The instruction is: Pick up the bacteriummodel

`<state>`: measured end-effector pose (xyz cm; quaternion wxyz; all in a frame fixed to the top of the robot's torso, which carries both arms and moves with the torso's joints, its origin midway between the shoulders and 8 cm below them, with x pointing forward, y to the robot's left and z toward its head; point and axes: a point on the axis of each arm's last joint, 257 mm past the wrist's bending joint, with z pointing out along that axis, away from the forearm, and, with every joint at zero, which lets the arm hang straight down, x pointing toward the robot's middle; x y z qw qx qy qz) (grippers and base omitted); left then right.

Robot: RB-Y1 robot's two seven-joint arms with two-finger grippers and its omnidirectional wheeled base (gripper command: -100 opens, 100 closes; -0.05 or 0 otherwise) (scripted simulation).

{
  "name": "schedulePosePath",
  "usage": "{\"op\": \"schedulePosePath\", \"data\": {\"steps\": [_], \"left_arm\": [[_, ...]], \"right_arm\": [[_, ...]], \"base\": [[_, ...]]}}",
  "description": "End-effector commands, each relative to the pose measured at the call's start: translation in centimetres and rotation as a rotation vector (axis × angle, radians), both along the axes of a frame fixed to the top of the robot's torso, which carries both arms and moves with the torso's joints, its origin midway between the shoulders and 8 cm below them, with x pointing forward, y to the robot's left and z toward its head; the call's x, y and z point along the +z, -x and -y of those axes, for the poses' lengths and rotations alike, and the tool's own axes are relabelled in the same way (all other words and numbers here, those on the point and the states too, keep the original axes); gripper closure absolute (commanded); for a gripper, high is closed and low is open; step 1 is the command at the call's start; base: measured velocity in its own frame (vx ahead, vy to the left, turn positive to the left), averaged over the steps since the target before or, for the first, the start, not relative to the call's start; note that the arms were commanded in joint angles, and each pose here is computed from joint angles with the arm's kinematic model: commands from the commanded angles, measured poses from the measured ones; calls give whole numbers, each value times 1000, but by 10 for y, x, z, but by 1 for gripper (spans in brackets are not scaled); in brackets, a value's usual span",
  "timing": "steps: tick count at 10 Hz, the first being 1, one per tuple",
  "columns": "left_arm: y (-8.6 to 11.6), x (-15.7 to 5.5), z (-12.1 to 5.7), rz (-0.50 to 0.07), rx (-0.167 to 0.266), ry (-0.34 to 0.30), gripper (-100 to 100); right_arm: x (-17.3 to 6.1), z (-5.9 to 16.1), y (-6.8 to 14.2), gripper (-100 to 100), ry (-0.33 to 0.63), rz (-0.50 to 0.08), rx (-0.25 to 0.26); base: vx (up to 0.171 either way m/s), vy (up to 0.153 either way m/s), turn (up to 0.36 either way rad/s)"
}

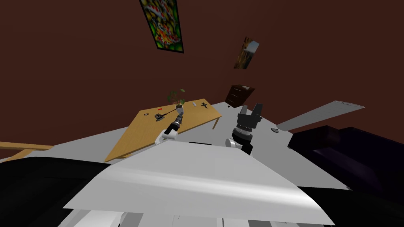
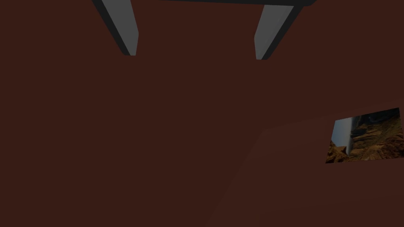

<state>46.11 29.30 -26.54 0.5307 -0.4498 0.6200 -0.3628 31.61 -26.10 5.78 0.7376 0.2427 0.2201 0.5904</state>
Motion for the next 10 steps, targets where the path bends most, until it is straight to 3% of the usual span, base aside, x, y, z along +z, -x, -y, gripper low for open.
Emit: {"op": "schedulePosePath", "data": {"steps": [1,3,4,6,7,9,10], "left_arm": [[3,-22,-6,-66,8,-15,-100],[5,-47,-19,-146,19,-39,-100],[5,-48,-19,-151,20,-39,-100],[9,-73,-35,-239,35,-67,-100],[10,-74,-35,-242,36,-67,-100],[15,-98,-53,-329,55,-94,-100],[16,-100,-54,-337,57,-95,-100]], "right_arm": [[0,0,0,0,0,0,0],[0,0,0,0,0,0,0],[0,0,0,0,0,0,0],[0,0,0,0,0,0,0],[0,0,0,0,0,0,0],[0,0,0,0,0,0,0],[0,0,0,0,0,0,0]], "base": [[19,-18,-30],[18,-24,-38],[16,-22,-7],[19,-21,-37],[16,-19,-10],[16,-25,-33],[16,-22,-15]]}}
